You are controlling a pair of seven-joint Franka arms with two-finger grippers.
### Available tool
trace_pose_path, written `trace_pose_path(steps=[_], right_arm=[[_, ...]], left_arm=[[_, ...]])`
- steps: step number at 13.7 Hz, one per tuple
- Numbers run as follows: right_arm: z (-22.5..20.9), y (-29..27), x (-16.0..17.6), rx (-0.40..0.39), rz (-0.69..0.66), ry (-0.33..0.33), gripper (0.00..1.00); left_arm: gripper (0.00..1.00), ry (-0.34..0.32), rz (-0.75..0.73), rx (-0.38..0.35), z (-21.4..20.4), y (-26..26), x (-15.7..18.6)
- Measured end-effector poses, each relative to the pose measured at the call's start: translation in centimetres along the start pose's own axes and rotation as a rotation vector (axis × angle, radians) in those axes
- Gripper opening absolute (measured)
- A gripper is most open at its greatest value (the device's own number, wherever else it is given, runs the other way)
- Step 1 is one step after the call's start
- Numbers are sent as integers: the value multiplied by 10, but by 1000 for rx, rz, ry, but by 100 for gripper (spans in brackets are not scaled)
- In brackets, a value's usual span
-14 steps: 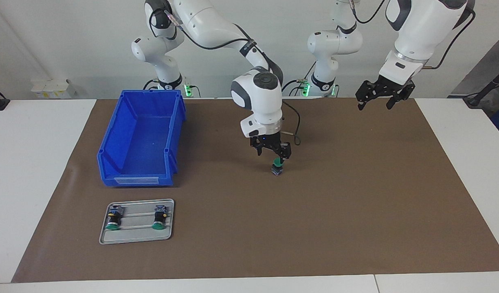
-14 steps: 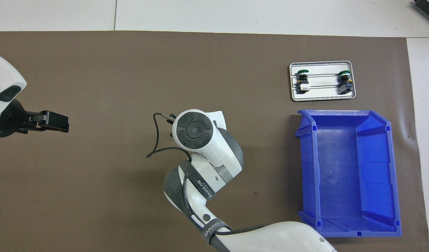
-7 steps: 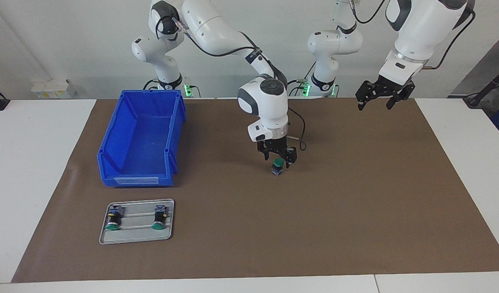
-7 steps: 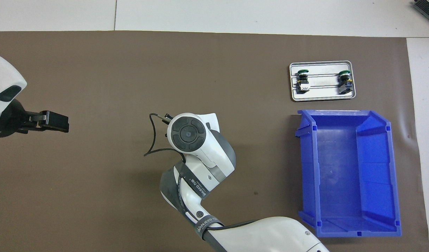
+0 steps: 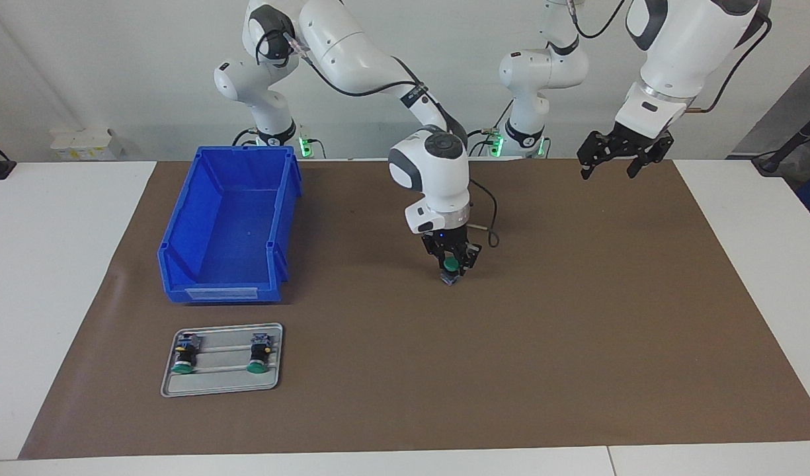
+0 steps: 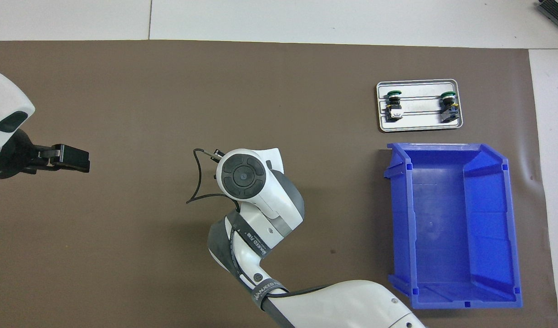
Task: Place and press button with both arms
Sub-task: 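Carry the green part with the right gripper over the blue bin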
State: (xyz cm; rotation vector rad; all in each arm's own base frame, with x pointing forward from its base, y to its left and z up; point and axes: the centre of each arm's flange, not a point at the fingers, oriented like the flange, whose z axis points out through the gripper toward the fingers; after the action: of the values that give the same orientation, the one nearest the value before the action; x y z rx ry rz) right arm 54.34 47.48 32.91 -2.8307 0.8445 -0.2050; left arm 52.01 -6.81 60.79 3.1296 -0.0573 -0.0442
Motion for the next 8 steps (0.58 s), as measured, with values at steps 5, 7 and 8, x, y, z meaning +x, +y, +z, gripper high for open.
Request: trace_pose_path(steps=[5, 7, 8], right_arm=[[-16, 4, 39, 9, 18, 38, 35], [-53, 15, 87, -3, -29, 46, 35], [-79, 28, 113, -24, -72, 39, 35]], left_arm=[[100, 0, 0, 0, 0, 0, 0], [100, 0, 0, 0, 0, 0, 0], [100, 0, 0, 0, 0, 0, 0]])
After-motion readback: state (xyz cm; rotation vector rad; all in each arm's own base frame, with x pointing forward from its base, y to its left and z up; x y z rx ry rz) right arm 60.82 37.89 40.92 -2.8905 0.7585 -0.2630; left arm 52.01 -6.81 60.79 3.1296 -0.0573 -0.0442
